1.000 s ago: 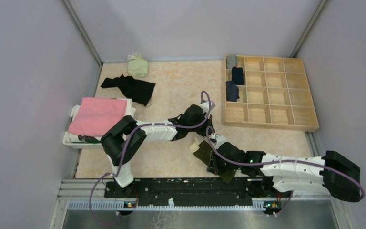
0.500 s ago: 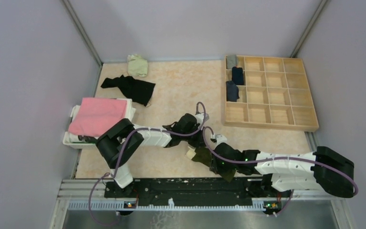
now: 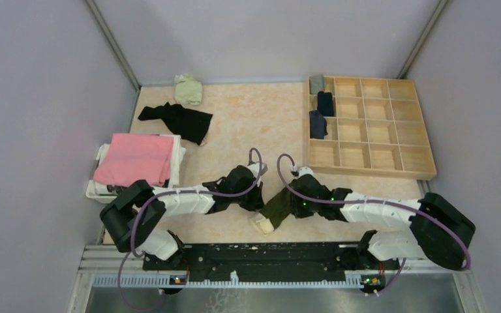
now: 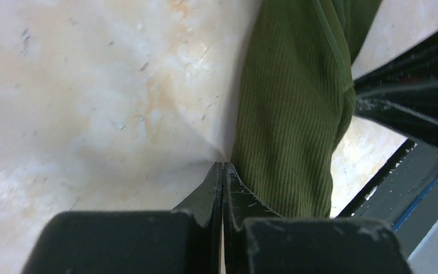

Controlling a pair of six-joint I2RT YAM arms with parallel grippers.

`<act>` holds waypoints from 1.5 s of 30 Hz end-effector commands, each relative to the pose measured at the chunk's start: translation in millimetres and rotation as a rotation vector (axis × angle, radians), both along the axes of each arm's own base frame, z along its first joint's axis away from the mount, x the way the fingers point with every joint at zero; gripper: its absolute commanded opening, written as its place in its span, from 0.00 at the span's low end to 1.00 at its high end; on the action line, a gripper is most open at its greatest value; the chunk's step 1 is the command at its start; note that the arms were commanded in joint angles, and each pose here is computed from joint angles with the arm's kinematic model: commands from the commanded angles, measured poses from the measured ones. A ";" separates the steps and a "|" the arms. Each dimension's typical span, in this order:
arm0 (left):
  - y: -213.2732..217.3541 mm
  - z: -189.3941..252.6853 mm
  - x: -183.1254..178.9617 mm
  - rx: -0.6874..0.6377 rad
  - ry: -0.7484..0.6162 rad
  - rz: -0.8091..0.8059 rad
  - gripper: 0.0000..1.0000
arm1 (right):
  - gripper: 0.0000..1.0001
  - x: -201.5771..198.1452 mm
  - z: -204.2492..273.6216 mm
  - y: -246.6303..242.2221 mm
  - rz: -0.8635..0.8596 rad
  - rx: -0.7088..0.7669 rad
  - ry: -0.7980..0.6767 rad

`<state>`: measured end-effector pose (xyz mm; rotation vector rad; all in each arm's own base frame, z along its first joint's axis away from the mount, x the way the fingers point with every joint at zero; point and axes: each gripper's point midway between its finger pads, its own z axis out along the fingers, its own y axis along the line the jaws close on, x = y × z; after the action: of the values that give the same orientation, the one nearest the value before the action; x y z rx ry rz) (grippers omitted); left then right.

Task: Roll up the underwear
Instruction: Fold the underwear at the center of the board, then roll the underwear to the center of the board.

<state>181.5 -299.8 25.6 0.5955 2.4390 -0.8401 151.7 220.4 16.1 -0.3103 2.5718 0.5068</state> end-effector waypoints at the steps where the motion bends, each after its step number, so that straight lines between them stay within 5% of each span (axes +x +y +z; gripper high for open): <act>1: 18.8 4.6 2.1 0.025 -0.021 0.092 0.00 | 0.00 39.0 16.3 23.9 0.080 0.023 -0.080; 10: 38.5 17.6 17.4 0.050 -0.083 0.239 0.00 | 0.00 109.9 36.4 77.6 0.237 0.058 -0.163; 14: 47.6 20.6 24.0 0.076 -0.093 0.309 0.00 | 0.00 122.6 41.1 64.9 0.223 0.003 -0.183; 19: 62.4 44.3 31.2 0.052 -0.137 0.416 0.00 | 0.05 107.3 62.0 37.6 0.169 -0.003 -0.216; 29: 23.8 122.5 8.0 -0.150 -0.174 0.272 0.32 | 0.06 31.8 72.2 41.9 0.139 0.322 -0.023; 37: -20.1 92.0 -27.0 0.023 -0.159 0.187 0.46 | 0.02 13.3 58.9 38.5 0.069 0.429 0.036; 45: -17.1 77.0 -33.6 0.199 -0.168 0.198 0.47 | 0.02 11.8 59.6 32.8 0.050 0.424 0.027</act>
<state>144.9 -317.3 93.7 0.4874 2.4017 -0.5266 154.5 246.2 57.8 -0.2377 2.4847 1.0072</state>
